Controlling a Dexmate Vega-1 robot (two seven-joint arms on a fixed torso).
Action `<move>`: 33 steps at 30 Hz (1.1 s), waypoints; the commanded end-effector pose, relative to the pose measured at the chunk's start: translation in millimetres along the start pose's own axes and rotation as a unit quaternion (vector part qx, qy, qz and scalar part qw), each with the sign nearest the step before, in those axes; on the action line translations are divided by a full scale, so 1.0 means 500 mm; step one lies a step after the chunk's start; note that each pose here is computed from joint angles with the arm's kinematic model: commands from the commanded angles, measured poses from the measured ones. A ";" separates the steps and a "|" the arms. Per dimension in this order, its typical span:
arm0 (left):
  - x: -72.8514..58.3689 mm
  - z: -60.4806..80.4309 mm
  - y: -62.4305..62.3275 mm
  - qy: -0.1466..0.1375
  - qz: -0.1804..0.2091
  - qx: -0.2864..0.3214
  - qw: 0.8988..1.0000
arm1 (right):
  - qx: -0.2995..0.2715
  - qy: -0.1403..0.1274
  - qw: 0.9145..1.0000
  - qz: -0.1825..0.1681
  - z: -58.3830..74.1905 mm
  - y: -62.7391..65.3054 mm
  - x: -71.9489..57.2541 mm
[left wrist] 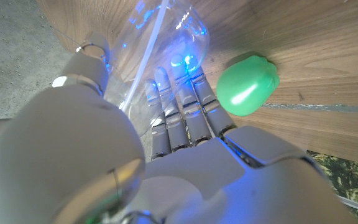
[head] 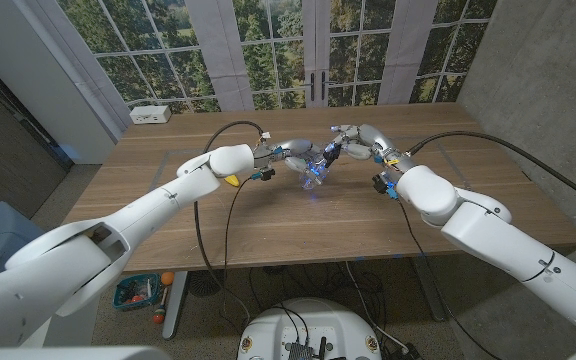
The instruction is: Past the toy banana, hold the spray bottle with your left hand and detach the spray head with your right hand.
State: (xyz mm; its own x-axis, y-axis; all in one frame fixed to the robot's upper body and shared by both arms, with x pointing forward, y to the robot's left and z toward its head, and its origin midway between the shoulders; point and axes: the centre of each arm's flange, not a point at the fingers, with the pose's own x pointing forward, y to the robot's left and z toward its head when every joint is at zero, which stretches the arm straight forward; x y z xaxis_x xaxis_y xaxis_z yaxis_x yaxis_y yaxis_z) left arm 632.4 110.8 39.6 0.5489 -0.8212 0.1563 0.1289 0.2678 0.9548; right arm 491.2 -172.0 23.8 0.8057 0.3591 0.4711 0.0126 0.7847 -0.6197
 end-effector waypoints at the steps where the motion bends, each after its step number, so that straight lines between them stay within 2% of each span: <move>1: -0.006 0.003 -0.004 0.003 0.006 0.003 1.000 | 0.119 -0.031 0.992 -0.027 -0.032 -0.025 -0.021; 5: -0.007 0.003 -0.004 0.004 0.008 0.003 1.000 | 0.176 -0.066 0.981 -0.055 -0.049 -0.029 -0.032; 8: -0.008 0.004 -0.005 0.004 0.008 0.004 1.000 | 0.203 -0.080 0.974 -0.061 -0.059 -0.028 -0.034; 11: -0.008 0.003 -0.006 0.004 0.008 0.003 1.000 | 0.212 -0.083 0.971 -0.074 -0.064 -0.026 -0.037; 12: -0.009 0.003 -0.005 0.004 0.011 0.003 1.000 | 0.201 -0.081 0.971 -0.097 -0.064 -0.023 -0.042; 15: -0.010 0.002 -0.005 0.004 0.014 0.003 1.000 | 0.182 -0.074 0.973 -0.119 -0.062 -0.022 -0.049; 18: -0.012 0.002 -0.003 0.004 0.019 0.002 1.000 | 0.135 -0.046 0.978 -0.155 -0.053 -0.016 -0.059; 20: -0.012 0.002 -0.002 0.004 0.021 0.001 1.000 | 0.102 -0.026 0.981 -0.162 -0.045 -0.014 -0.063; 24: -0.013 0.001 0.001 0.003 0.024 0.001 1.000 | 0.080 0.011 0.987 -0.138 -0.044 -0.016 -0.062; 25: -0.012 0.001 0.002 0.003 0.026 0.001 1.000 | 0.066 0.014 0.986 -0.151 -0.044 -0.014 -0.066; 28: -0.011 0.002 0.002 0.003 0.025 0.002 1.000 | 0.062 0.017 0.987 -0.147 -0.043 -0.012 -0.068; 32: -0.007 0.002 0.003 0.005 0.023 0.003 1.000 | 0.052 0.023 0.993 -0.101 -0.040 -0.015 -0.063; 33: -0.005 0.004 0.004 0.005 0.022 0.006 1.000 | 0.040 0.027 0.996 -0.072 -0.038 -0.017 -0.056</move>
State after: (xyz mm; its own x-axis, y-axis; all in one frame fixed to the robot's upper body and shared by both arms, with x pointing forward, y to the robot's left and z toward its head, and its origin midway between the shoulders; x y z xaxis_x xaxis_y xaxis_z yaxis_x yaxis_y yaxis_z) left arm 628.7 114.6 39.0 0.5600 -0.8055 0.1940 0.1025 0.2997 0.9485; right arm 480.6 -198.0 1.6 0.7772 0.1478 0.6116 0.0988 0.9313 -0.3506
